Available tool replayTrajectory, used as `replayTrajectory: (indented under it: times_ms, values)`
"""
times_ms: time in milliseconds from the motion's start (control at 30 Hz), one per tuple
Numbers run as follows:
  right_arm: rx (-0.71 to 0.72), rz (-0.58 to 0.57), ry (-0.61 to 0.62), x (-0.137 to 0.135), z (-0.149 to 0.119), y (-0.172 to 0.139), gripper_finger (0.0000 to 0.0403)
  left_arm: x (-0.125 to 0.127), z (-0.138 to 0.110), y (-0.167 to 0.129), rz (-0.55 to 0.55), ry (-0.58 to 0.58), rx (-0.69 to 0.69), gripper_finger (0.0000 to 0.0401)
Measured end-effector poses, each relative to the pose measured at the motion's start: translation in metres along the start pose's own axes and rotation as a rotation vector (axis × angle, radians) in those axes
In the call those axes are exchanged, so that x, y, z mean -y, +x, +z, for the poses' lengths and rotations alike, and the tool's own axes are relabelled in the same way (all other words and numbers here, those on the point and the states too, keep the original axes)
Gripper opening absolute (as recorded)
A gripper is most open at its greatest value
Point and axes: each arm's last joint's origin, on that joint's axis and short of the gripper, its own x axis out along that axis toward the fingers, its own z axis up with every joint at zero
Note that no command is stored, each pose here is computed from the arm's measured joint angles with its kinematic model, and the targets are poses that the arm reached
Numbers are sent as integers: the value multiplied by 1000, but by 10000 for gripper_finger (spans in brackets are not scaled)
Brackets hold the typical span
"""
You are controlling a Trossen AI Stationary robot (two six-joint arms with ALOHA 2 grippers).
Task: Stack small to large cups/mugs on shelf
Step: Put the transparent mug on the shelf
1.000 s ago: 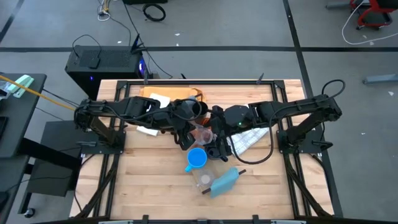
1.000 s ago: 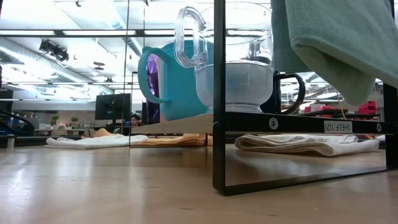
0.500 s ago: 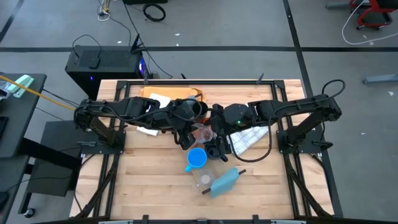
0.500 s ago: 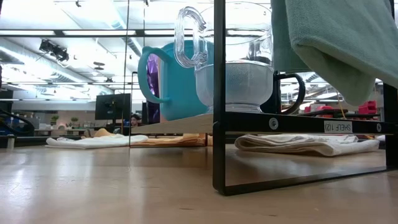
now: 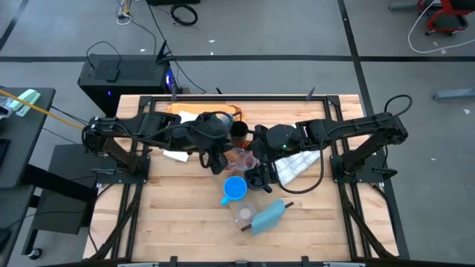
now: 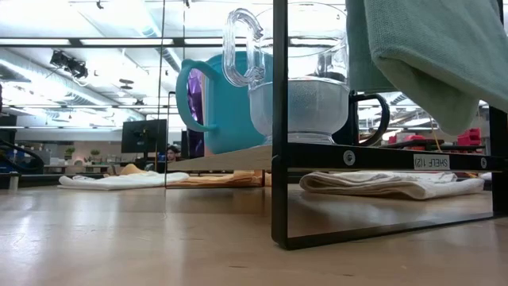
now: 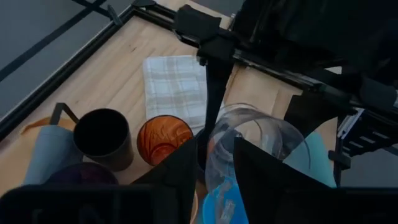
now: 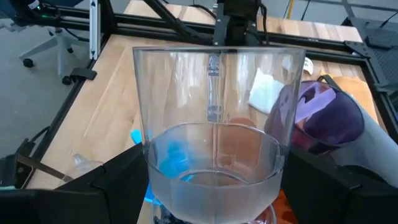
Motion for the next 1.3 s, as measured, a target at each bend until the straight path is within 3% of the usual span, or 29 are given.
replayTrajectory:
  times_ms: [500, 1300]
  values:
    - [-5, 7, 69, -1, -4, -40, 320, -16, 3, -21, 66, 9, 36, 107]
    - [-68, 4, 125, 4, -31, -121, 322, -21, 3, -20, 99, 6, 20, 112]
